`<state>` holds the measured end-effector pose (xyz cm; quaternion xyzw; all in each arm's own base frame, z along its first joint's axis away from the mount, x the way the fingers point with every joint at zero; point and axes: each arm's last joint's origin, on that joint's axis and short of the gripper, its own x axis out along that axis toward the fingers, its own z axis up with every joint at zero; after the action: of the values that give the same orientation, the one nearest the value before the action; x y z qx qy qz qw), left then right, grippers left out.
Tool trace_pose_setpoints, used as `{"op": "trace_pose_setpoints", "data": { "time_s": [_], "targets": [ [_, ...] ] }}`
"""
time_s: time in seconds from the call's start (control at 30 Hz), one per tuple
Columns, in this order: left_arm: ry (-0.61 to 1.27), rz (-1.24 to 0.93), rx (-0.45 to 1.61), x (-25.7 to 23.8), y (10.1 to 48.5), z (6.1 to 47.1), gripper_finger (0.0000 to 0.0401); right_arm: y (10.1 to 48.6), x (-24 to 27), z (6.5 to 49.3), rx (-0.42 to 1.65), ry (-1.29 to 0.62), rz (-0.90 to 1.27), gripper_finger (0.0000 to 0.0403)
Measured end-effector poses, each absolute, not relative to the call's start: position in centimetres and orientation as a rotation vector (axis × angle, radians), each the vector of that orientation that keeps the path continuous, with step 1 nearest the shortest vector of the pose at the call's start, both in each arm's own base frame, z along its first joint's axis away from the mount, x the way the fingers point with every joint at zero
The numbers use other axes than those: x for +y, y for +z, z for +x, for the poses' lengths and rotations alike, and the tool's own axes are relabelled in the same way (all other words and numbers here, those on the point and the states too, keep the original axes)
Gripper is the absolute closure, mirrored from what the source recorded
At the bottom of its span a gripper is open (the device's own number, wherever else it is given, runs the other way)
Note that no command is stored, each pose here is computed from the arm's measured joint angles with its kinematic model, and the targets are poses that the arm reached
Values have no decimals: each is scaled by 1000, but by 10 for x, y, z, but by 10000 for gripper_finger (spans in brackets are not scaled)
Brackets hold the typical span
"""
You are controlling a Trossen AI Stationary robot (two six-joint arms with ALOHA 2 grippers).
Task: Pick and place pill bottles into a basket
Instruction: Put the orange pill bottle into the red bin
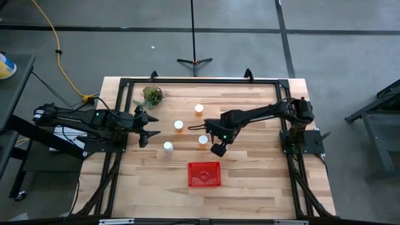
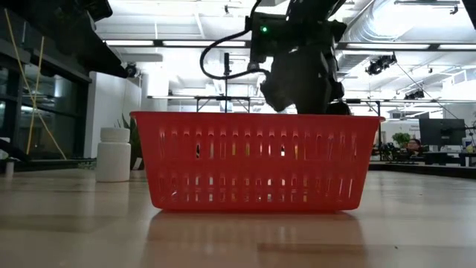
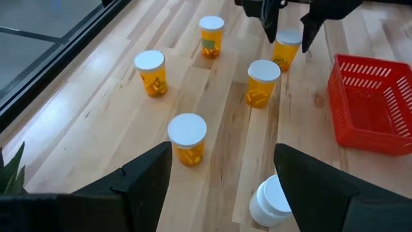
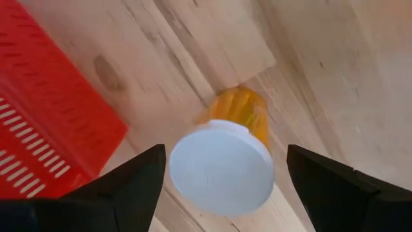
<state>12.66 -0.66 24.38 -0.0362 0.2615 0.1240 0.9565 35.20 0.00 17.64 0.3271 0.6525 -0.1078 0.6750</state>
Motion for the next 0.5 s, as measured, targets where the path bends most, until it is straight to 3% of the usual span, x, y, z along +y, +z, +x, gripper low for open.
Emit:
{"op": "trace_pose_setpoints", "data": {
  "time_s": [0.5],
  "targets": [
    [252, -74, 531, -7, 244, 127, 94, 177, 0, 355, 1436, -270, 768, 89]
  ]
}}
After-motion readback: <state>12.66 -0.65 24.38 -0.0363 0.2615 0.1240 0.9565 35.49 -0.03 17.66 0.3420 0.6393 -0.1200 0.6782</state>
